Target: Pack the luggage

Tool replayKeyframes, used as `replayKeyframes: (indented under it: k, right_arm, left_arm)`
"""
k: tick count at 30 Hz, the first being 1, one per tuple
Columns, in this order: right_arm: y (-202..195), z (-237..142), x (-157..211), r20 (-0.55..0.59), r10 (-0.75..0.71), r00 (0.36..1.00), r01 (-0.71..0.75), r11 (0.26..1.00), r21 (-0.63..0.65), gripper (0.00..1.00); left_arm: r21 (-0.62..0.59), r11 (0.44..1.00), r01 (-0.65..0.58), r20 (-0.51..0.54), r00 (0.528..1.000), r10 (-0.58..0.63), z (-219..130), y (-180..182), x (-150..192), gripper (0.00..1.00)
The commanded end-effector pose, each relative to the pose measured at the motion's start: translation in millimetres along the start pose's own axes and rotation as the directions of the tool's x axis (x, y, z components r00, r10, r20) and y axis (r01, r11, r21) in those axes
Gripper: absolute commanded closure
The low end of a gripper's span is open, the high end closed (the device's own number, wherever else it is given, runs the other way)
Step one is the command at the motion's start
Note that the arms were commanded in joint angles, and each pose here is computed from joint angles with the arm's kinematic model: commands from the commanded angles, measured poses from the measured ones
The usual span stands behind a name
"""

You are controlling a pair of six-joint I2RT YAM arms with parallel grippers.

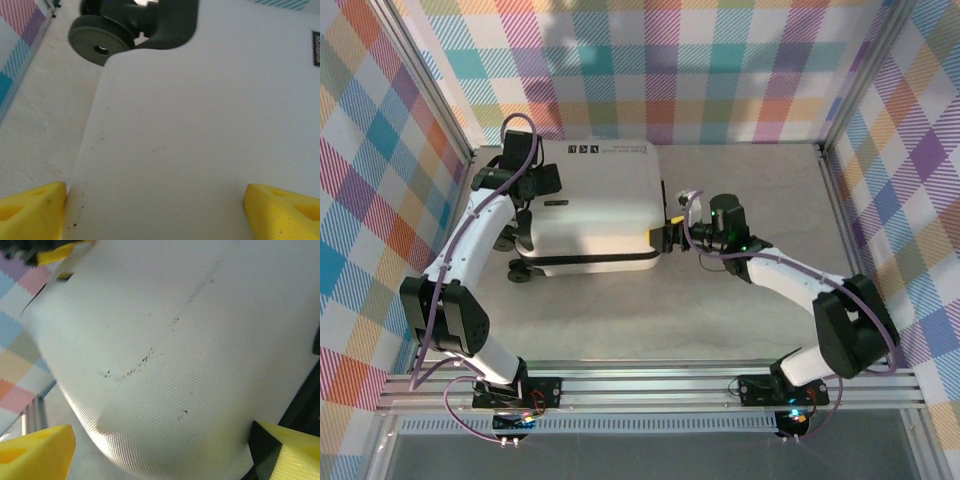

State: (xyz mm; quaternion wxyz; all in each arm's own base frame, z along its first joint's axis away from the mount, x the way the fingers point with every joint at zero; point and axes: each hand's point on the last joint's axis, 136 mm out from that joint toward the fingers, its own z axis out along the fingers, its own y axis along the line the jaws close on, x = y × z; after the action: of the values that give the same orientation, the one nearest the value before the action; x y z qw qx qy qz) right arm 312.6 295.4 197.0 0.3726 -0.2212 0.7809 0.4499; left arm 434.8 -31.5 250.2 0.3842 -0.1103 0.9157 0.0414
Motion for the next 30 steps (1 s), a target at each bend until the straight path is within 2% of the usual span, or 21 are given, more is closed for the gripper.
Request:
replayKeyframes:
  k: [1,4,10,19,23,30]
  right_arm:
    - [54.8,-7.5,41.6,-0.156,0.006,0.988,-0.033,0.984,-0.176,0.10]
    - [44.1,-24.2,28.5,-0.098,-0.021,0.995,0.010,0.995,-0.104,0.09]
    - [7.6,-52.1,12.3,0.006,0.054,0.999,-0.054,0.998,-0.022,0.11]
    - [-31.6,-70.2,13.7,0.073,0.156,0.985,-0.160,0.986,0.051,0.11]
    - [-39.3,-70.9,15.0,0.081,0.177,0.981,-0.182,0.982,0.054,0.09]
    - [-44.3,-63.5,25.4,0.052,0.207,0.977,-0.209,0.977,0.035,0.09]
  left_arm:
    - [0.175,0.984,-0.029,-0.045,0.998,0.038,-13.2,-43.8,7.4,0.12]
    - [0.180,0.983,-0.024,-0.036,0.999,0.031,-23.9,-42.8,4.8,0.12]
    - [0.165,0.986,-0.023,0.016,1.000,0.021,-55.9,-37.0,0.6,0.12]
    - [-0.022,0.996,0.090,0.050,0.995,-0.089,-87.3,25.3,35.7,0.11]
    - [-0.085,0.979,0.183,0.056,0.982,-0.179,-92.9,50.8,61.1,0.10]
    - [-0.133,0.908,0.397,0.098,0.917,-0.387,-110.5,93.0,92.9,0.07]
